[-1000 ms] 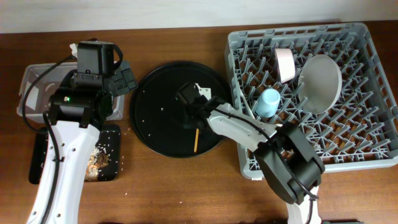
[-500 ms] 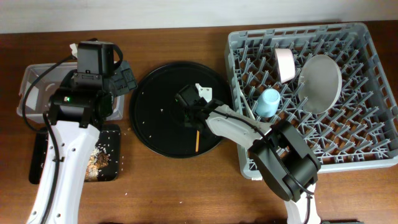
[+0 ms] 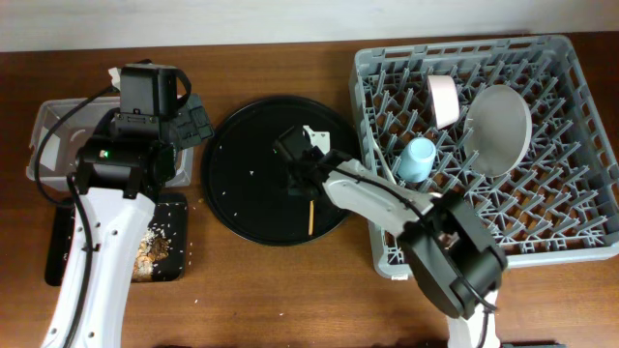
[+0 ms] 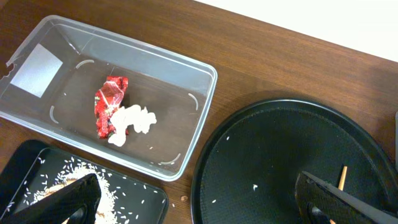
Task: Sort waste into correct bins and load items into the dishwasher rack
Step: 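Grasp the wooden chopstick with the right gripper and stand it in the rack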
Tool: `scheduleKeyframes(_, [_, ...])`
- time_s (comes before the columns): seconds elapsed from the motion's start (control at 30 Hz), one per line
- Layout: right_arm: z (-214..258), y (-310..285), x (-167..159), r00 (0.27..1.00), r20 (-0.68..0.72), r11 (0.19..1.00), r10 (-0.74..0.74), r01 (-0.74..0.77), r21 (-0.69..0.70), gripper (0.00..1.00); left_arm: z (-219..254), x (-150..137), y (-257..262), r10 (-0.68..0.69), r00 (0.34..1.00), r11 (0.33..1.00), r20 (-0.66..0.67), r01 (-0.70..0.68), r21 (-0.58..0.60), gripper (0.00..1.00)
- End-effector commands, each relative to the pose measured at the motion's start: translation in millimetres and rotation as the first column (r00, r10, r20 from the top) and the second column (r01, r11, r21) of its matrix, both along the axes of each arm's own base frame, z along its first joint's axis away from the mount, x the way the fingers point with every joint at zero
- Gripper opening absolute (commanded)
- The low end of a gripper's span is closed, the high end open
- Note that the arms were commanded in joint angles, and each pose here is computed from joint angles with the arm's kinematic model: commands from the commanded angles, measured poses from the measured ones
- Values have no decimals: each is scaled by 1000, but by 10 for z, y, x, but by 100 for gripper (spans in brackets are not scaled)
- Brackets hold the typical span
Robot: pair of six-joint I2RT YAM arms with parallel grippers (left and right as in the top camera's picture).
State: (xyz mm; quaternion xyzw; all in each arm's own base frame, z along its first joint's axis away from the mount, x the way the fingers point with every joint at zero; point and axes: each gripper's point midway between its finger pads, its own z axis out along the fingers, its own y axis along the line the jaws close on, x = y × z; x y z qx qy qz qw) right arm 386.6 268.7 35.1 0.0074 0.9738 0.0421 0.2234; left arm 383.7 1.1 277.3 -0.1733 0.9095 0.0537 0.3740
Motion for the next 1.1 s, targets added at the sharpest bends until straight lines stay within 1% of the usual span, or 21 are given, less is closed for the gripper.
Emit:
scheduleKeyframes(0.0, [920, 45, 52, 987, 154, 995, 53, -66, 80, 4, 88, -23, 34, 17, 1000, 1000, 26, -17, -2, 99])
scheduleKeyframes(0.03, [1033, 28, 29, 984, 168, 994, 52, -68, 90, 4, 88, -23, 34, 17, 1000, 1000, 26, -17, -2, 99])
scheduleKeyframes(0.07, [1052, 23, 30, 984, 172, 994, 50, -67, 90, 8, 88, -23, 34, 17, 1000, 1000, 26, -17, -2, 99])
scheduleKeyframes(0.1, [993, 0, 47, 985, 169, 996, 44, -57, 71, 32, 88, -23, 34, 17, 1000, 1000, 26, -17, -2, 99])
scheduleKeyframes(0.17, [766, -87, 115, 987, 159, 1000, 21, -21, -1, 64, 88, -23, 34, 17, 1000, 1000, 26, -17, -2, 99])
scheduleKeyframes(0.2, [628, -81, 124, 990, 140, 1000, 23, -21, -17, 66, 88, -23, 34, 17, 1000, 1000, 26, -17, -2, 99])
scheduleKeyframes(0.4, [-4, -159, 144, 999, 37, 996, 14, -11, -86, 65, 88, -23, 34, 17, 1000, 1000, 26, -17, -2, 99])
scheduleKeyframes(0.43, [-136, -133, 99, 1000, 0, 996, 25, -25, -81, 65, 88, -23, 34, 17, 1000, 1000, 26, -17, -2, 99])
scheduleKeyframes(0.5, [-296, -146, 66, 1000, -30, 996, 9, -12, -90, 65, 88, -23, 34, 17, 1000, 1000, 26, -17, -2, 99])
scheduleKeyframes(0.57, [-421, -95, 20, 998, -67, 997, 21, -25, -68, 64, 88, -23, 34, 17, 1000, 1000, 26, -17, -2, 99])
scheduleKeyframes(0.6, [-459, -63, -6, 996, -84, 998, 30, -34, -52, 58, 88, -23, 34, 17, 1000, 1000, 26, -17, -2, 99])
scheduleKeyframes(0.63, [-467, -65, -14, 996, -88, 998, 30, -35, -52, 47, 88, -23, 34, 17, 1000, 1000, 26, -17, -2, 99])
scheduleKeyframes(0.67, [-469, -69, -19, 995, -90, 998, 30, -35, -54, 33, 88, -23, 34, 17, 1000, 1000, 26, -17, -2, 99])
scheduleKeyframes(0.7, [-475, -79, -34, 995, -96, 998, 30, -36, -59, 14, 88, -23, 34, 17, 1000, 1000, 26, -17, -2, 99])
scheduleKeyframes(0.73, [-476, -78, -35, 995, -97, 998, 30, -36, -58, 7, 88, -23, 34, 17, 1000, 1000, 26, -17, -2, 99])
scheduleKeyframes(0.77, [-476, -75, -37, 995, -99, 998, 31, -37, -56, 4, 88, -23, 34, 17, 1000, 1000, 26, -17, -2, 99])
scheduleKeyframes(0.8, [-475, -73, -36, 995, -98, 998, 32, -37, -55, 4, 88, -23, 34, 17, 1000, 1000, 26, -17, -2, 99])
scheduleKeyframes(0.87, [-437, -45, -2, 996, -83, 998, 33, -37, -43, 4, 88, -23, 34, 17, 1000, 1000, 26, -17, -2, 99])
scheduleKeyframes(0.9, [-343, -12, 52, 998, -62, 999, 33, -35, -29, 4, 88, -23, 34, 17, 1000, 1000, 26, -17, -2, 99])
scheduleKeyframes(0.97, [109, 125, 206, 998, 20, 998, 55, -55, 29, 4, 88, -23, 34, 17, 1000, 1000, 26, -17, -2, 99])
scheduleKeyframes(1.07, [733, 90, 203, 995, 87, 996, 56, -62, 69, 4, 88, -23, 34, 17, 1000, 1000, 26, -17, -2, 99])
